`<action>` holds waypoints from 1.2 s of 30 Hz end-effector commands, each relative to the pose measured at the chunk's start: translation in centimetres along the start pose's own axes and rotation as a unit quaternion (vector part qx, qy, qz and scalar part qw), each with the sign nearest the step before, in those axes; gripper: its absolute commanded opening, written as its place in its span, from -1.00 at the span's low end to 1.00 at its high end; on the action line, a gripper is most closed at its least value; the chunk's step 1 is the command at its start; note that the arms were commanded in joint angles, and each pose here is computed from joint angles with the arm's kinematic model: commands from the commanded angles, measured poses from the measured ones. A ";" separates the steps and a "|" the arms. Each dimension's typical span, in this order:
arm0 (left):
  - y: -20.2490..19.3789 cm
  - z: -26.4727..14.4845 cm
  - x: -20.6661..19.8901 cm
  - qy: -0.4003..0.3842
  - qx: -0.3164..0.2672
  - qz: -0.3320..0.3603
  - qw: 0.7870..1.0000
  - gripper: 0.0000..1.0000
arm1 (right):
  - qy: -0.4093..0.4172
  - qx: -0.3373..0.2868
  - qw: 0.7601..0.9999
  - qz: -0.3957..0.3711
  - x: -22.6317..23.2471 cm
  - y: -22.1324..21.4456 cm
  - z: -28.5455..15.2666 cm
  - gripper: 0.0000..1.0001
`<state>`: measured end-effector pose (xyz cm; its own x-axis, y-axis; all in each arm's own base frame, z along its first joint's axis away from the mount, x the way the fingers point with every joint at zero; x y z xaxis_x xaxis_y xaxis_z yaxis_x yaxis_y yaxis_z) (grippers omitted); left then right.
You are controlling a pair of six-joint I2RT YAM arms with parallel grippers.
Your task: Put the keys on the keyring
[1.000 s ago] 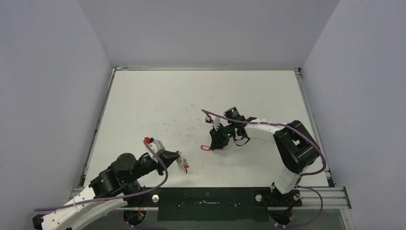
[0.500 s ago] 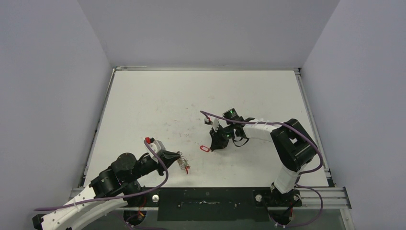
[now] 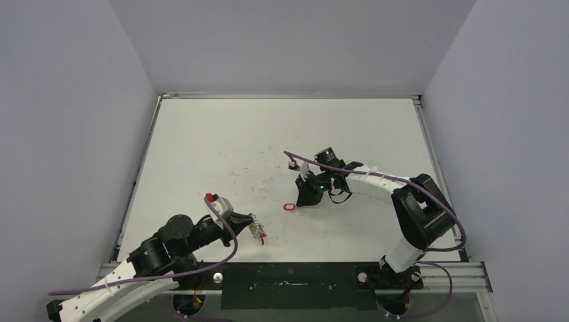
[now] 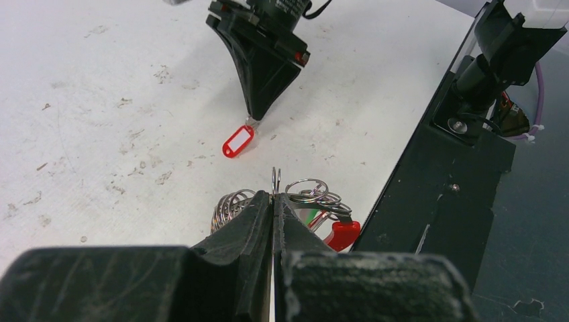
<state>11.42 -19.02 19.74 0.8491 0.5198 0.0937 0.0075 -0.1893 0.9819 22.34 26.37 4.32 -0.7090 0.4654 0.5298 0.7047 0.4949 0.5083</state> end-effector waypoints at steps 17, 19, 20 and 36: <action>2.0 1.4 0.1 0.002 -0.046 -0.006 0.999 -1.00 | -0.126 -0.286 0.949 -0.037 5.8 10.2 -13.7 -1.00; 2.1 1.4 0.1 0.002 -0.046 -0.006 0.999 -1.00 | -0.136 -0.289 0.948 -0.019 5.8 10.2 -14.2 -1.00; 2.1 1.4 0.1 0.002 -0.046 -0.005 0.999 -1.00 | -0.141 -0.285 0.948 -0.013 5.7 10.1 -14.4 -1.00; 1.5 1.8 0.2 0.006 -0.045 -0.001 0.999 -1.00 | -0.010 -0.234 0.972 -0.021 9.8 8.8 -11.7 -1.00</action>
<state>12.07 -20.04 18.79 0.8490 0.5212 0.0873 0.0165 -0.1913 0.9814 23.33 24.38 21.11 -0.6712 0.6019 0.4328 0.6002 0.0985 0.7938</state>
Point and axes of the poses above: each gripper's point midway between its finger pads, its own z axis out along the fingers, its own x axis along the line the jaws close on, y = z × x, the point moved 1 cm from there along -z, back along the fingers, and after that the axes turned 14 degrees about z, right-handed, at the moved point
